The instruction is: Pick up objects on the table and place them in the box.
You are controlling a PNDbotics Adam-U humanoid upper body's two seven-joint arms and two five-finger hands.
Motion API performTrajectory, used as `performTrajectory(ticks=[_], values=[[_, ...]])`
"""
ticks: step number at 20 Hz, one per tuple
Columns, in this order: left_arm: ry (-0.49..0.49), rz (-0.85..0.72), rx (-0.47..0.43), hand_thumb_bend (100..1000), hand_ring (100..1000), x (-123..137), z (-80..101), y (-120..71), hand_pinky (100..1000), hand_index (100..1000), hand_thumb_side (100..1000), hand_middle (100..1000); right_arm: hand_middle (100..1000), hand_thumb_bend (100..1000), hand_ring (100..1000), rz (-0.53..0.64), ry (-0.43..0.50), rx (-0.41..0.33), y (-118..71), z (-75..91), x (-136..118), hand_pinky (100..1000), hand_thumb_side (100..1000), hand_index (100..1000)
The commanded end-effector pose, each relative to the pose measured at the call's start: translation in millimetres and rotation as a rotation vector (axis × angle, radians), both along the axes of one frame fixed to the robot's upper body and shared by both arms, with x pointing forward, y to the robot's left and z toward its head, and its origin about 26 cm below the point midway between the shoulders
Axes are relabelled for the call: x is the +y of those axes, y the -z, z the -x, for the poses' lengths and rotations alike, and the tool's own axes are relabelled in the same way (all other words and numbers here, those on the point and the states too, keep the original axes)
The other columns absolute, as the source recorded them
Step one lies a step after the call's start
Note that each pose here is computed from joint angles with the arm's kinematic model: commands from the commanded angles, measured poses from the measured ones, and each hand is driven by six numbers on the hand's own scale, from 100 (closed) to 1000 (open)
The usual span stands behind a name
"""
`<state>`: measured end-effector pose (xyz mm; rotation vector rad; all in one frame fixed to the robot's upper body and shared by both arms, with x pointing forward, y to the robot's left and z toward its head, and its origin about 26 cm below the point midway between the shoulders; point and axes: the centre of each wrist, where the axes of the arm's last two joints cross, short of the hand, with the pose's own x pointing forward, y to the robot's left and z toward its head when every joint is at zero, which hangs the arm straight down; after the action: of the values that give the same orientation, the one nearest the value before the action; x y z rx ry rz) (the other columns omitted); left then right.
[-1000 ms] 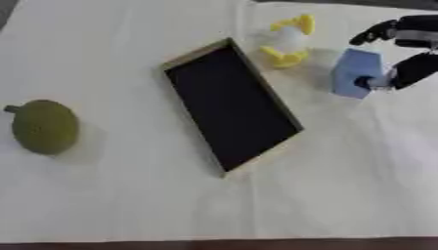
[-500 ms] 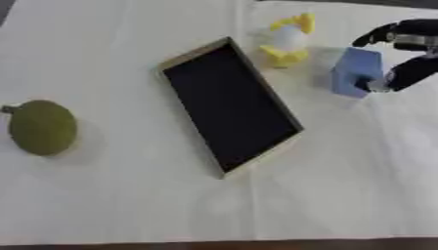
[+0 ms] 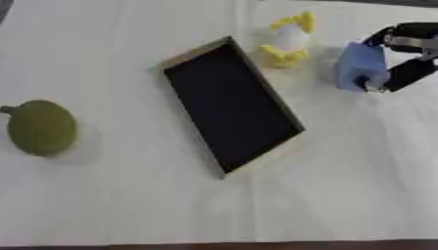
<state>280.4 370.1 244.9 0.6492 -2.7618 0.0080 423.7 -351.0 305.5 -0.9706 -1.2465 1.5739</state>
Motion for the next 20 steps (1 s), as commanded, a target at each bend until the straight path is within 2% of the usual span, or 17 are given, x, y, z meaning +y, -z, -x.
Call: performTrajectory(ticks=[1,7,12,16,20], values=[[0.005,-0.023,-0.026,100,871,0.1,3.8,-9.6,939,866,608,670,621,100,880,-0.05,-0.002,-0.066,-20.9,8.6,-3.5,885,382,746],[0.007,-0.022,-0.024,100,871,0.0,3.8,-9.8,939,867,609,671,625,100,868,-0.093,-0.07,-0.141,-42.5,27.1,10.6,880,344,750],[0.008,-0.023,-0.024,100,871,-0.5,3.5,-10.2,938,867,610,672,641,100,863,-0.073,-0.221,-0.179,-67.1,51.8,45.7,878,321,763],[0.011,-0.023,-0.022,100,871,-1.1,3.2,-10.4,938,867,612,673,644,100,856,-0.045,-0.334,-0.16,-73.9,69.4,74.7,874,317,765],[0.016,-0.022,-0.025,100,871,-2.1,2.7,-11.1,937,867,613,674,643,100,834,-0.014,-0.421,-0.126,-75.1,80.3,101.5,862,320,763]])
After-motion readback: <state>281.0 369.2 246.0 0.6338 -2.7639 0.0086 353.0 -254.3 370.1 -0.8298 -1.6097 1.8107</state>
